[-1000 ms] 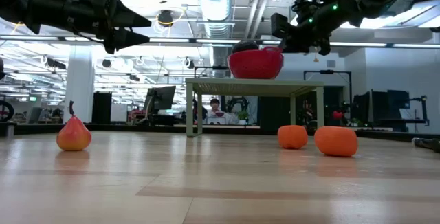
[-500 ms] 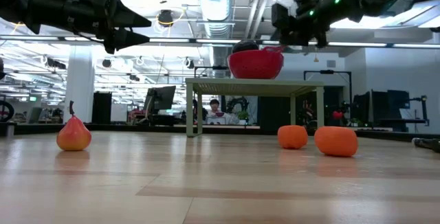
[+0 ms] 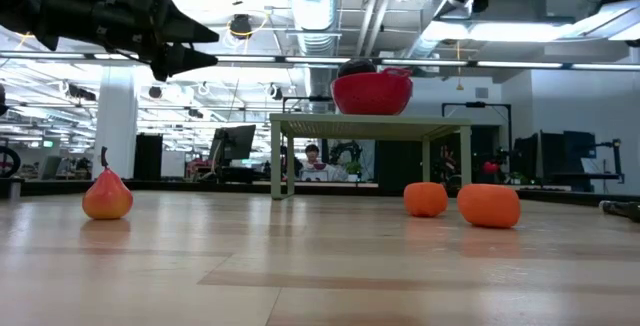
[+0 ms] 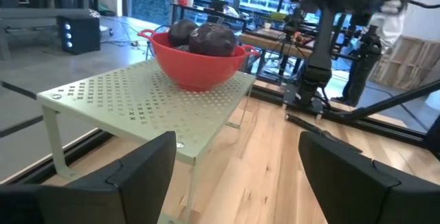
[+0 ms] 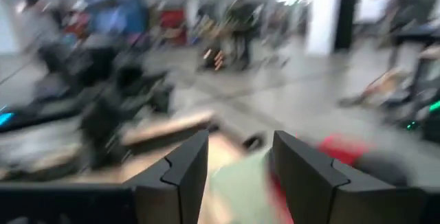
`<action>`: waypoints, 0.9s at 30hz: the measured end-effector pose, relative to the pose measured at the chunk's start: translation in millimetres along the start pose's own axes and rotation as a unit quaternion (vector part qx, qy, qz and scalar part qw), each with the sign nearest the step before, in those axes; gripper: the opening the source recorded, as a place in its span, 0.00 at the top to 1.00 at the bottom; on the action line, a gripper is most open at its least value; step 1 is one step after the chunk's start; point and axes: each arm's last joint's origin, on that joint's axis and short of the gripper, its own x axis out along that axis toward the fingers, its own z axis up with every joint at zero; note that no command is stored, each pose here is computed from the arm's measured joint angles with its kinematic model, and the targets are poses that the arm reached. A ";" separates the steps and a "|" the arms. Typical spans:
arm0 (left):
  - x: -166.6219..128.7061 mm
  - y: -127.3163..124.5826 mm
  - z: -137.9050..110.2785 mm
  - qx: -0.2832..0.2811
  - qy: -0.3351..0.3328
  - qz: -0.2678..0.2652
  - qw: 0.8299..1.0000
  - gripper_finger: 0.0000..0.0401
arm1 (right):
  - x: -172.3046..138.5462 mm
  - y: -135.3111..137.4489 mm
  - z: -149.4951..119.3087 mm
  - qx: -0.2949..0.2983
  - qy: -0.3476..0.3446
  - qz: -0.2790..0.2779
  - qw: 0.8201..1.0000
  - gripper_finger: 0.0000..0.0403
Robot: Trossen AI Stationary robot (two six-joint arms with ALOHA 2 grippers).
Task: Pick & Place Fruit
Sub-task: Put the orange pear into the red strainer bowl on the shelf
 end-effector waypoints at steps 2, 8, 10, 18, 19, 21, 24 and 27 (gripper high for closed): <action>0.0 0.0 -0.3 0.000 0.002 -0.001 1.000 0.25 | -5.7 11.6 -9.8 0.008 0.036 0.027 0.999 0.62; 0.0 -0.9 -1.9 0.000 0.012 -0.019 1.000 0.25 | -10.0 42.1 -40.7 0.056 0.125 0.091 0.986 0.64; -0.3 -2.6 -5.7 -0.002 0.036 -0.055 0.998 0.25 | -6.4 49.2 -51.6 0.068 0.146 0.094 0.982 0.64; -8.2 -23.5 -28.3 0.008 0.163 -0.269 0.949 0.25 | 22.2 54.8 -87.6 0.060 0.177 0.054 0.981 0.61; -9.5 -28.8 -29.8 0.012 0.169 -0.288 0.943 0.25 | 26.0 53.2 -90.5 0.057 0.178 0.047 0.981 0.61; -13.1 -41.6 -33.0 0.022 0.180 -0.330 0.926 0.26 | 31.9 49.1 -94.6 0.054 0.182 0.034 0.981 0.60; -18.5 -59.0 -44.9 0.063 0.217 -0.361 0.905 0.28 | 38.2 44.0 -97.9 0.054 0.184 0.020 0.981 0.60; -20.2 -73.6 -61.6 0.127 0.259 -0.344 0.894 0.33 | 41.9 40.9 -95.9 0.062 0.173 0.014 0.983 0.61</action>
